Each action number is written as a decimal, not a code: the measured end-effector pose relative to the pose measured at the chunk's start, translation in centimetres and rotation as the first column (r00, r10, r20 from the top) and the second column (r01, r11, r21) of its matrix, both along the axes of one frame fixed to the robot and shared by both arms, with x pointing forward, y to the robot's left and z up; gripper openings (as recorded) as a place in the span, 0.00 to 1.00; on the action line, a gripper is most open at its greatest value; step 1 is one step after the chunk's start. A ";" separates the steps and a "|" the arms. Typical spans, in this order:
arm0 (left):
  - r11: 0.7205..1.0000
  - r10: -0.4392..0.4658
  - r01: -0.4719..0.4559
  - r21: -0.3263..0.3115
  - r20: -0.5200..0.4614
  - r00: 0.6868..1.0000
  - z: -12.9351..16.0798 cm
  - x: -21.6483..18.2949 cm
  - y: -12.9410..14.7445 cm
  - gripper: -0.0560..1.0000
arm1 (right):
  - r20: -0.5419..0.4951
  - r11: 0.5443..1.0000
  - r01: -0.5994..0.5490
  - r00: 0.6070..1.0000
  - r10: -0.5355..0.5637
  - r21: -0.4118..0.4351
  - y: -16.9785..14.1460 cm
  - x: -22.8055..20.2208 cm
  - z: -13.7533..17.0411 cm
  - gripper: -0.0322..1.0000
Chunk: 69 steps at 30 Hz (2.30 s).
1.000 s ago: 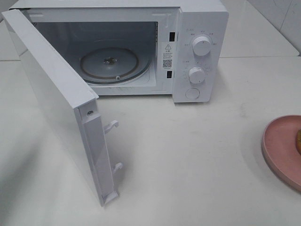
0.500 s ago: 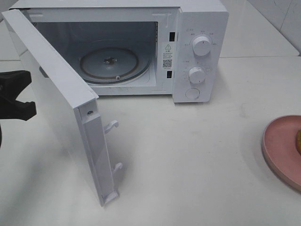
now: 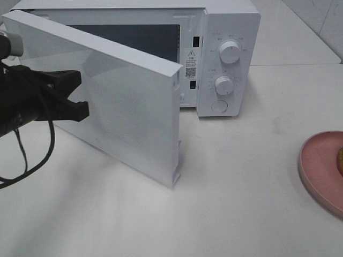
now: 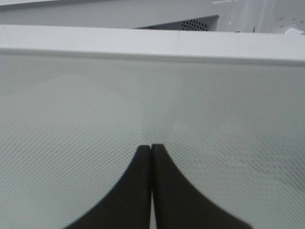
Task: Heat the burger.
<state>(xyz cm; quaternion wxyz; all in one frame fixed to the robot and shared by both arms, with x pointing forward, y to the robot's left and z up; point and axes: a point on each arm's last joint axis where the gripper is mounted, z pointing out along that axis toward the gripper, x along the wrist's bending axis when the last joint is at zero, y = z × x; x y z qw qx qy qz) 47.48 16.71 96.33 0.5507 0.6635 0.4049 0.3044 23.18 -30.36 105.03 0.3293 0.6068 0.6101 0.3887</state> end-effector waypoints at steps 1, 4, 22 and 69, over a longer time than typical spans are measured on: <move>1.000 0.006 -0.006 -0.017 -0.004 1.000 0.0 0.5 -0.7 0.05 | 0.000 1.000 0.000 1.000 0.000 0.000 0.0 0.0 0.0 0.76; 1.000 0.004 -0.003 -0.031 0.004 1.000 0.2 1.5 -2.0 0.05 | 0.000 1.000 0.000 1.000 0.000 0.000 0.0 0.0 0.0 0.76; 0.998 -0.006 0.009 -0.065 0.046 0.999 0.0 7.4 -10.8 0.05 | 0.000 1.000 0.000 1.000 0.000 0.000 0.0 0.0 0.0 0.76; 0.957 -0.144 0.238 0.163 -0.447 0.883 3.5 2.3 -9.4 0.91 | 0.000 1.000 -0.001 1.000 0.001 0.001 0.0 0.0 0.0 0.76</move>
